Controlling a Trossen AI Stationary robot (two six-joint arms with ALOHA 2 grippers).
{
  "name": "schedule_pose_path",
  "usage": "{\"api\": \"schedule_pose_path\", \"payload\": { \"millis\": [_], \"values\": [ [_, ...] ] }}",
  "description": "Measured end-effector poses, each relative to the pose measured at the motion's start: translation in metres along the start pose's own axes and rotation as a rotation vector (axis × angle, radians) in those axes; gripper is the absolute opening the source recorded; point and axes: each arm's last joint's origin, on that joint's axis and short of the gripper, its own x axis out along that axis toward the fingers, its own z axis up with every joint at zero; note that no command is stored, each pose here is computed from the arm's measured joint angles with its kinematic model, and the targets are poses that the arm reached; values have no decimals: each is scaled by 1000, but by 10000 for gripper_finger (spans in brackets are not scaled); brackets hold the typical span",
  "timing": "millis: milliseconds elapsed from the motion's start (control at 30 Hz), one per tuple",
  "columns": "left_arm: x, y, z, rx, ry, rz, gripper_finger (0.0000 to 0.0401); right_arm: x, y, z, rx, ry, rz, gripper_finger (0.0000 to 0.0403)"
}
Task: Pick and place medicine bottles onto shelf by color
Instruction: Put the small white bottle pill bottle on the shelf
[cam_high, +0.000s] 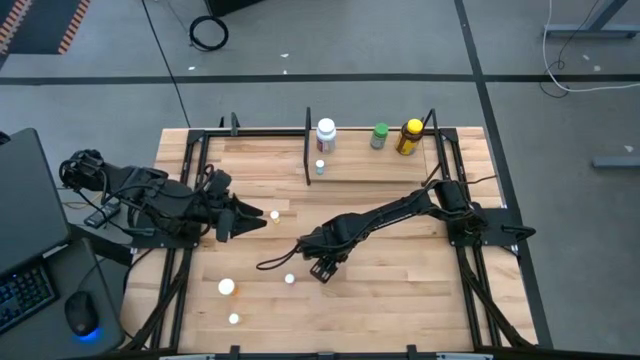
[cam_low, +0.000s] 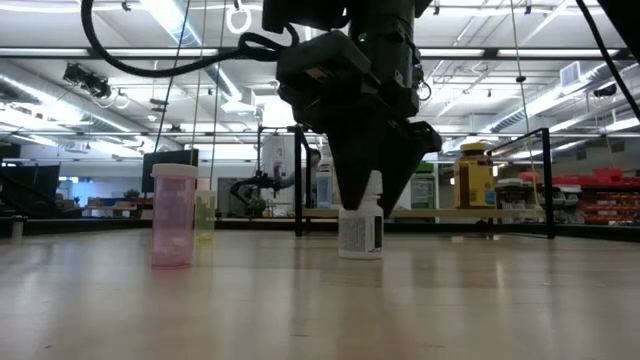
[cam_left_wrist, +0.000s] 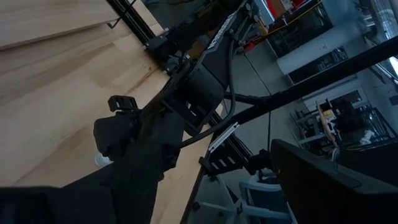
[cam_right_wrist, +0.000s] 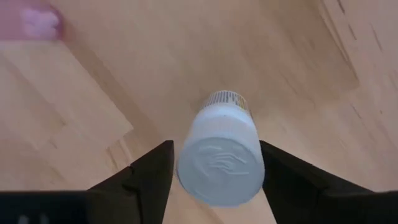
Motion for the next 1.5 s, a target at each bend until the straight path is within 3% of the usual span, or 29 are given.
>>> {"api": "schedule_pose_path", "payload": {
  "millis": [400, 767, 1100, 1500],
  "values": [
    [0, 0, 0, -7, 0, 0, 306, 0, 2, 4, 1, -31, 32, 221],
    [0, 0, 0, -8, 0, 0, 306, -1, -5, 13, 76, -54, 24, 211],
    [0, 0, 0, -9, 0, 0, 306, -2, -7, 13, 54, -11, 29, 155],
    [0, 0, 0, -9, -1, -1, 306, -12, -20, 7, -13, 94, -82, 158]
  ]
}}
